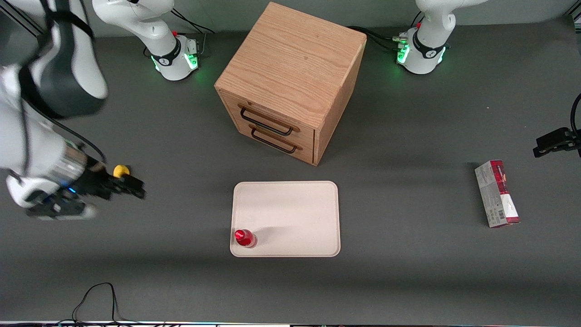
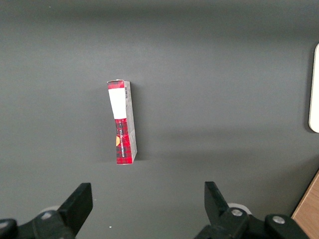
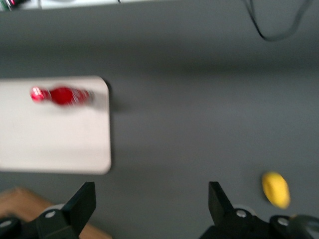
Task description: Place coke bottle on tray
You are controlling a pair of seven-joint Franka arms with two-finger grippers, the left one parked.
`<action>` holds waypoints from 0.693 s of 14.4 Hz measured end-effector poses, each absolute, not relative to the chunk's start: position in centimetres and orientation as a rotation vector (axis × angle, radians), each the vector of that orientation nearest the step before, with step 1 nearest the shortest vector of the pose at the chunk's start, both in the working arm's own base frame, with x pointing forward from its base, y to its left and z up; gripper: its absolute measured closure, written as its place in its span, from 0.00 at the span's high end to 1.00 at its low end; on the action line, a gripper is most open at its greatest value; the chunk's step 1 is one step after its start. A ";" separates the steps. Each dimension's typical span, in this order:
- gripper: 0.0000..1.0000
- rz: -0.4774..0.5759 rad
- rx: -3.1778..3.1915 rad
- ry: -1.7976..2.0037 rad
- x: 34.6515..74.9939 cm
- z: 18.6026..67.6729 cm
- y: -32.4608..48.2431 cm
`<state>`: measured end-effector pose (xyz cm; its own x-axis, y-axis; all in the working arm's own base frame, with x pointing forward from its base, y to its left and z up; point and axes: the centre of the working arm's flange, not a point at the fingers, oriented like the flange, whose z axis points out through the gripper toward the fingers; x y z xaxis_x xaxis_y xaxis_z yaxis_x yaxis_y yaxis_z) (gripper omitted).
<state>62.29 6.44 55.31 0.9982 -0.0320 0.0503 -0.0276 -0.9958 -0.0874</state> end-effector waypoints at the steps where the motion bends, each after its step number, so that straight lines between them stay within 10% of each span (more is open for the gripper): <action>1: 1.00 -0.042 -3.073 0.037 60.3 56.4 4.9; 10: 1.00 0.047 -3.142 0.089 52.5 59.9 2.5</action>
